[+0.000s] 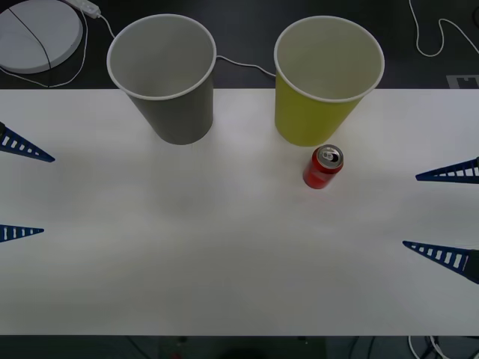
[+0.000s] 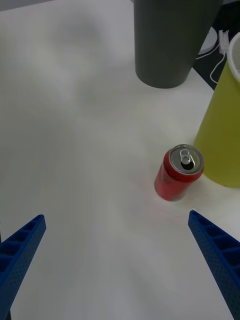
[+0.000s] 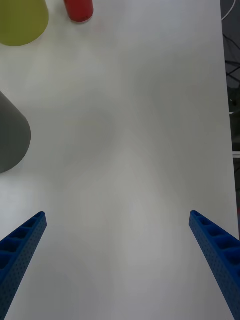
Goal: Put the can into the green bin and the plastic bottle into the gray bin
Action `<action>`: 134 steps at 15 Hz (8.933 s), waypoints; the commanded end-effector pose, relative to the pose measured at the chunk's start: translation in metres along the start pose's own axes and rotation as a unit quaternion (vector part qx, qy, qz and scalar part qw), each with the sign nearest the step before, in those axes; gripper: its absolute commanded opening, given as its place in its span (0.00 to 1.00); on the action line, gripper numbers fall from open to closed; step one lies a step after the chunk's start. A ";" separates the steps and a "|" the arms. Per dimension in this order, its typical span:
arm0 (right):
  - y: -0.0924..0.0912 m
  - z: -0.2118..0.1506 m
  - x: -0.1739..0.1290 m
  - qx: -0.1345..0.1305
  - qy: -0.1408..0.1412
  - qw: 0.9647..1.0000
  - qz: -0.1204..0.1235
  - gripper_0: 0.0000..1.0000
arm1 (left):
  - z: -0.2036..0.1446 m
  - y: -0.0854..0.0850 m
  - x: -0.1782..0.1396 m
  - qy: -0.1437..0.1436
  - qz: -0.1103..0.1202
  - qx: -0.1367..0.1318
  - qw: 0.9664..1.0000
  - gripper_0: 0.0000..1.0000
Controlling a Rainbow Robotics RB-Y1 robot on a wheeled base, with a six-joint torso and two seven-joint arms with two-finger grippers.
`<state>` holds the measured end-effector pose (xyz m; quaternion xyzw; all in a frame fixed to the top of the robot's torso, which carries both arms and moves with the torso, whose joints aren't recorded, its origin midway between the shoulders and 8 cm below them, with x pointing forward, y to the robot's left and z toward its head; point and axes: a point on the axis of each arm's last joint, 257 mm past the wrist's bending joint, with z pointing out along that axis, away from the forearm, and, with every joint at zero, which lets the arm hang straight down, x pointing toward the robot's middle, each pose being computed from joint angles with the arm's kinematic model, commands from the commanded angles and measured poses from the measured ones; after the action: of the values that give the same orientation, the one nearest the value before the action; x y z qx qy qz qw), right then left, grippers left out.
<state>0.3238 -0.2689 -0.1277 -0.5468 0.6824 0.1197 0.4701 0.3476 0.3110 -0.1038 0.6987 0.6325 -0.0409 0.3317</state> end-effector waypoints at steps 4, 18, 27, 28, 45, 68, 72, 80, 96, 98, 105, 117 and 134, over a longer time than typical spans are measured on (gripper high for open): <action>-0.011 0.007 0.018 0.011 -0.011 1.000 0.018 1.00 | 0.000 0.000 0.000 0.000 0.000 0.000 1.000 1.00; -0.025 0.034 0.056 0.076 -0.049 0.990 0.108 1.00 | 0.000 0.000 0.000 0.000 0.000 0.000 1.000 1.00; -0.007 0.071 0.060 0.137 -0.060 0.970 0.193 1.00 | 0.000 0.000 0.000 0.000 0.000 0.000 1.000 1.00; -0.007 0.073 0.061 0.146 -0.059 0.967 0.199 1.00 | 0.000 0.000 0.000 0.000 0.000 0.000 1.000 1.00; -0.008 0.144 0.073 0.263 -0.070 0.928 0.255 1.00 | 0.000 0.000 0.000 0.000 0.000 0.000 1.000 1.00; -0.049 0.218 0.071 0.303 -0.185 0.903 0.242 1.00 | 0.000 0.000 0.000 0.000 0.000 0.000 1.000 1.00; -0.061 0.225 0.067 0.314 -0.191 0.900 0.236 1.00 | 0.000 0.000 0.000 0.000 0.000 0.000 1.000 1.00; -0.082 0.234 0.062 0.335 -0.199 0.892 0.229 1.00 | 0.000 0.000 0.000 0.000 0.000 0.000 1.000 1.00; -0.095 0.241 0.053 0.345 -0.203 0.891 0.213 0.00 | 0.000 0.000 0.000 0.000 0.000 0.000 1.000 1.00; -0.095 0.241 0.052 0.345 -0.203 0.892 0.211 0.00 | 0.000 0.000 0.000 0.000 0.000 0.000 1.000 1.00; -0.090 0.226 0.050 0.323 -0.197 0.899 0.221 0.00 | 0.000 0.000 0.000 0.000 0.000 0.000 1.000 1.00; -0.058 0.156 0.014 0.151 -0.075 0.971 0.170 0.00 | 0.000 0.000 0.000 0.000 0.000 0.000 1.000 1.00; -0.111 0.011 -0.051 0.130 0.100 0.968 0.191 0.00 | 0.000 0.000 0.000 0.000 0.000 0.000 1.000 1.00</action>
<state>0.4217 -0.2694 -0.0600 -0.3465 0.8272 0.0664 0.4374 0.3476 0.3110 -0.1038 0.6987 0.6325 -0.0409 0.3317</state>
